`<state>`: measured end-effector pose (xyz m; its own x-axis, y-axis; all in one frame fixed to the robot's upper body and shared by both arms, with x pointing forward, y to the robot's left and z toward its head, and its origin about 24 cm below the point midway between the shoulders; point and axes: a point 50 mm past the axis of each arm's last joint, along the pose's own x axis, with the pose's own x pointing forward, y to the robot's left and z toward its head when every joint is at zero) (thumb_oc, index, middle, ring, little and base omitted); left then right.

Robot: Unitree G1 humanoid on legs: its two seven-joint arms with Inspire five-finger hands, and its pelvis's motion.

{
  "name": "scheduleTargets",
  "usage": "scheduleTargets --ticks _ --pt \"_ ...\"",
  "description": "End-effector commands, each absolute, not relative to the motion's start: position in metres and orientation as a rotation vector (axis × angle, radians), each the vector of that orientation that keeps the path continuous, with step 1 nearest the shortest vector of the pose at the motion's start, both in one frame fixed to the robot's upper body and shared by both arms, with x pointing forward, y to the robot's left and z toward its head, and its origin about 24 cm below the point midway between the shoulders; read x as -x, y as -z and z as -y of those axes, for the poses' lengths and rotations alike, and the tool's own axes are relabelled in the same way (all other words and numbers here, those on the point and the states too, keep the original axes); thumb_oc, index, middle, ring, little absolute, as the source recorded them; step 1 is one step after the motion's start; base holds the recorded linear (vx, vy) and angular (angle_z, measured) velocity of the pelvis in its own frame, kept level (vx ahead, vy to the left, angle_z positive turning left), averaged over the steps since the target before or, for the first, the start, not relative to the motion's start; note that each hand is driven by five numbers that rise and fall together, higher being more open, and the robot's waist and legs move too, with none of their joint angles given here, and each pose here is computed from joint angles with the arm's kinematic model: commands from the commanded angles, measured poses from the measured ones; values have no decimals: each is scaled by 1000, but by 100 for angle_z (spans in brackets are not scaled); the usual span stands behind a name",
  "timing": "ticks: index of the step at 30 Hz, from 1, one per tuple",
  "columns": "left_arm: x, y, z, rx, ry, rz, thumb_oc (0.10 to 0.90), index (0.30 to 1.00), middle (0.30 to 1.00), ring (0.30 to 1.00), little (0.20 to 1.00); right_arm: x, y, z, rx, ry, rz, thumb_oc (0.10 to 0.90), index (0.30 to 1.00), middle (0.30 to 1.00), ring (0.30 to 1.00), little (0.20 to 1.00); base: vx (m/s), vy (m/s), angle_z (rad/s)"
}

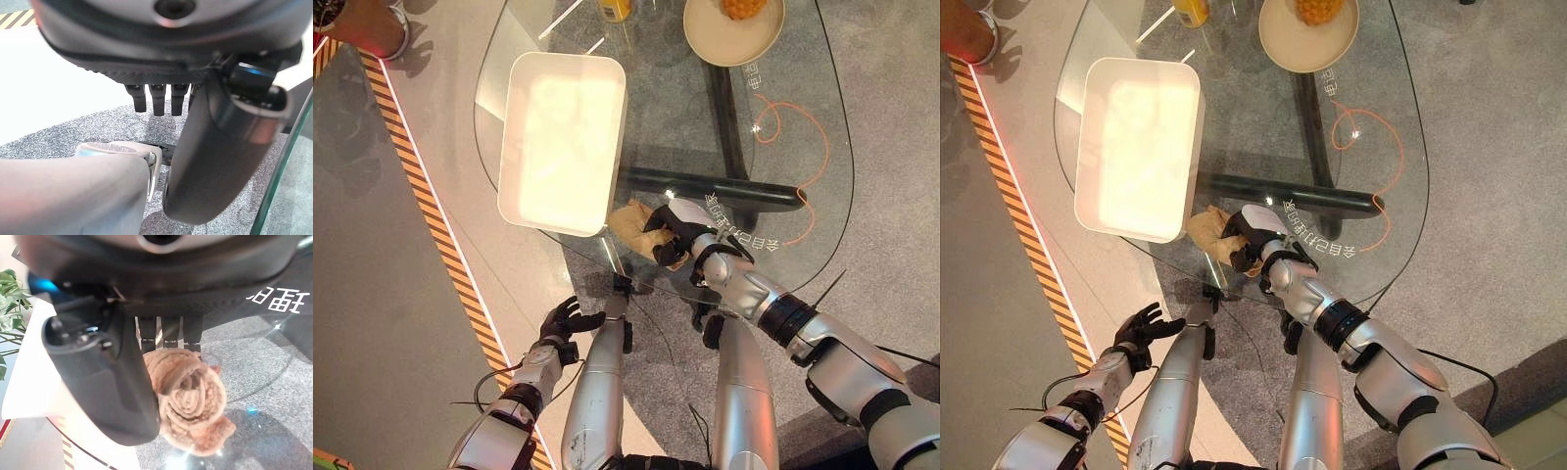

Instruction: Wipe the table with a cloth and put it in the basket.

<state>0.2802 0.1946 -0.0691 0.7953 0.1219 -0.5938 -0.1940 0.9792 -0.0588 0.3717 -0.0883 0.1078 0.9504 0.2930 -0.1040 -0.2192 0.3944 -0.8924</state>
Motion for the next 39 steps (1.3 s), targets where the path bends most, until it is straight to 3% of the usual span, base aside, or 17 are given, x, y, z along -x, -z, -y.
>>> scheduleTargets --ticks 1,9,19,31,39 --pt "-279 70 -203 106 -216 -630 800 900 900 900 900 -368 -153 53 999 -318 342 100 300 300 300 200 0 0 0" --pt "-277 70 -210 103 -241 -635 800 900 900 900 900 -387 -184 105 844 79 394 100 300 300 300 200 4 -16 2" --pt "-276 69 -218 106 -257 -634 800 900 900 900 900 -394 -213 162 762 371 410 100 300 300 300 200 2 2 1" --pt "-273 69 -230 115 -275 -632 800 900 900 900 900 -389 -197 237 770 718 273 100 300 300 300 200 0 1 0" --pt "-273 67 -236 107 -274 -625 800 900 900 900 900 -369 -161 307 761 975 48 100 300 300 300 200 0 -9 1"
